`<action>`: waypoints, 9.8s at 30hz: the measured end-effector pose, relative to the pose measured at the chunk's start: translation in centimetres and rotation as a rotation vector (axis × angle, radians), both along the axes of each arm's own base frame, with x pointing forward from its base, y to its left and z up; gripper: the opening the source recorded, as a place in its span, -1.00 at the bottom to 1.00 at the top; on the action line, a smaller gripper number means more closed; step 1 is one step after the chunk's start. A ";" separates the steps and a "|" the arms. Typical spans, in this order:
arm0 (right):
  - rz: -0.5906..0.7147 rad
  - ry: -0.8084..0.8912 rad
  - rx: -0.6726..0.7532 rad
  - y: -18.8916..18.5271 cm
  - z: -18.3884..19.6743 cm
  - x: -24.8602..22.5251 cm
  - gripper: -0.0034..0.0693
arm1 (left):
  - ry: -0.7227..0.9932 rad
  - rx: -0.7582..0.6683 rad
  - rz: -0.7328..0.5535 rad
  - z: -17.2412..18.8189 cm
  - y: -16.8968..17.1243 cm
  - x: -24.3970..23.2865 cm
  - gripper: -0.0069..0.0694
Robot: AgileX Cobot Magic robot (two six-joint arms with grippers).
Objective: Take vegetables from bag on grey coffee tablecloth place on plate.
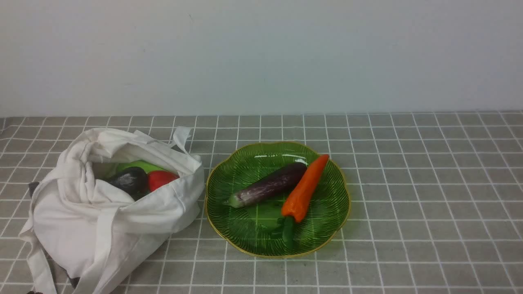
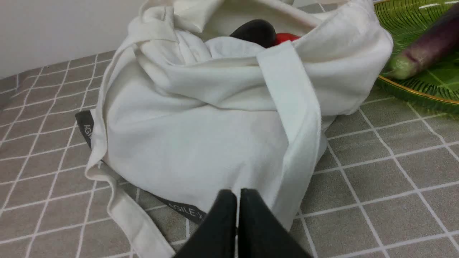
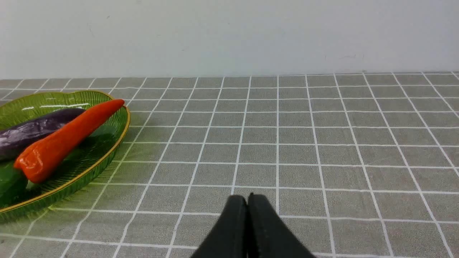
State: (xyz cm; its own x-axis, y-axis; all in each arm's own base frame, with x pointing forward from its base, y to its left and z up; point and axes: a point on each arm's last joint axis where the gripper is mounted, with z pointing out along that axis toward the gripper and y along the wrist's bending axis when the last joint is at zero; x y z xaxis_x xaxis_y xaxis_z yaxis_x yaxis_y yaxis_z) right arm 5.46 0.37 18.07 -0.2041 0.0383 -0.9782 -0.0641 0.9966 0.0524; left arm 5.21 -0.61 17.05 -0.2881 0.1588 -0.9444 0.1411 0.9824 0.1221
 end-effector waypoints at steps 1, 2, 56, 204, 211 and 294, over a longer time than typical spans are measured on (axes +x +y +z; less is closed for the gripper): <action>0.000 0.000 0.000 0.0 0.0 0.0 -0.95 | 0.000 0.000 0.000 0.0 0.0 0.0 -0.83; 0.000 0.000 0.000 0.0 0.0 0.0 -0.95 | 0.000 0.000 0.000 0.0 0.0 0.0 -0.83; 0.000 0.000 0.000 0.0 0.0 0.0 -0.95 | -0.741 -0.924 0.086 14.6 1.8 -2.6 -0.83; 0.000 0.000 0.000 0.0 0.0 0.0 -0.95 | -0.061 -0.459 -0.401 17.6 -4.8 2.9 -0.83; 0.000 0.000 0.000 0.0 0.0 0.0 -0.95 | -0.059 -0.460 -0.412 15.2 -4.1 1.2 -0.83; 0.000 0.000 0.000 0.0 0.0 0.0 -0.95 | -0.004 -0.042 0.072 0.0 0.3 0.1 -0.83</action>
